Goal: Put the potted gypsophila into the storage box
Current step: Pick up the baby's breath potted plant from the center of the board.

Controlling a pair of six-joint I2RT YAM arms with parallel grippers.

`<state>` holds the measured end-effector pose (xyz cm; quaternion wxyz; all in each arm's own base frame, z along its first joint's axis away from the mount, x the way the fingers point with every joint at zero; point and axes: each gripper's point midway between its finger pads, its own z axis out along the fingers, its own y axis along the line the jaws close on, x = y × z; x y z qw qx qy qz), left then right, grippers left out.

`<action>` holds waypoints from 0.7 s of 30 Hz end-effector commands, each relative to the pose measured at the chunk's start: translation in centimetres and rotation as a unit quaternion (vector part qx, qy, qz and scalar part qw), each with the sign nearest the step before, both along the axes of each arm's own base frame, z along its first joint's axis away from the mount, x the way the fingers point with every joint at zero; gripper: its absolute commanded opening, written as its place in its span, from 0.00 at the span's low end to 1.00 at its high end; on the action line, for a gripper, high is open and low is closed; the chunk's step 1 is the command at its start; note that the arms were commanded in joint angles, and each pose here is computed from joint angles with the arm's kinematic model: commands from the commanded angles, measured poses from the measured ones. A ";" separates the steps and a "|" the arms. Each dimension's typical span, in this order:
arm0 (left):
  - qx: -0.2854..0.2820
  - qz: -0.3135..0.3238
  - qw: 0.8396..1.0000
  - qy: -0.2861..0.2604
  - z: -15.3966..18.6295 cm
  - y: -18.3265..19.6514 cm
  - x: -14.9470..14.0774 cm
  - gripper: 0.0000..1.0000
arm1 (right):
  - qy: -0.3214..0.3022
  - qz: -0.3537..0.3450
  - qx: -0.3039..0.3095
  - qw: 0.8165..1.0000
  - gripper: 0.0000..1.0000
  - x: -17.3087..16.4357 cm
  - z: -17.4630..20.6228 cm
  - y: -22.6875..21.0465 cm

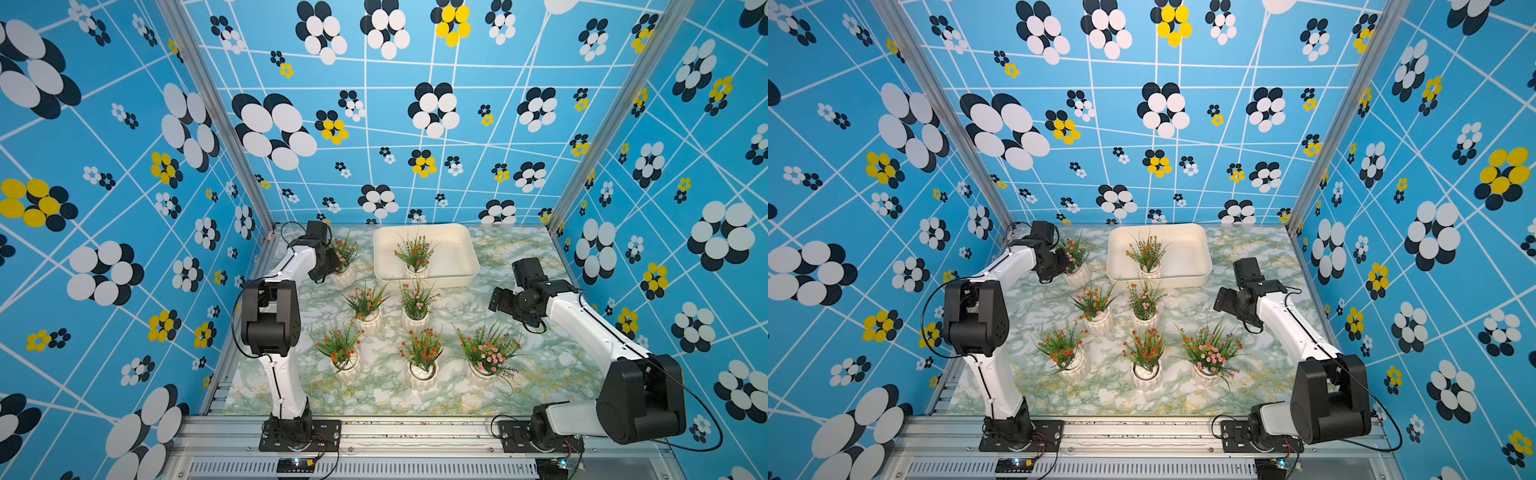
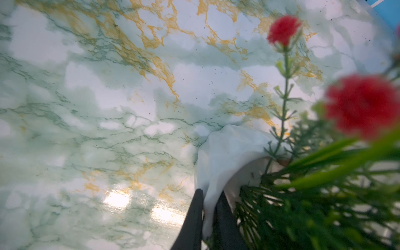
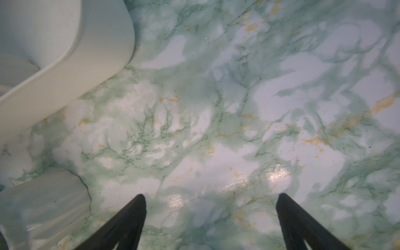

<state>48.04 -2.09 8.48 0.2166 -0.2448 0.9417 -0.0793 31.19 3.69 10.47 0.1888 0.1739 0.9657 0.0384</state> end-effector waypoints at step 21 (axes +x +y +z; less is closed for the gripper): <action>0.050 -0.164 0.980 -0.102 15.8 -8.8 5.0 0.00 | 0.010 0.015 0.016 1.000 0.96 0.6 -0.2 0.7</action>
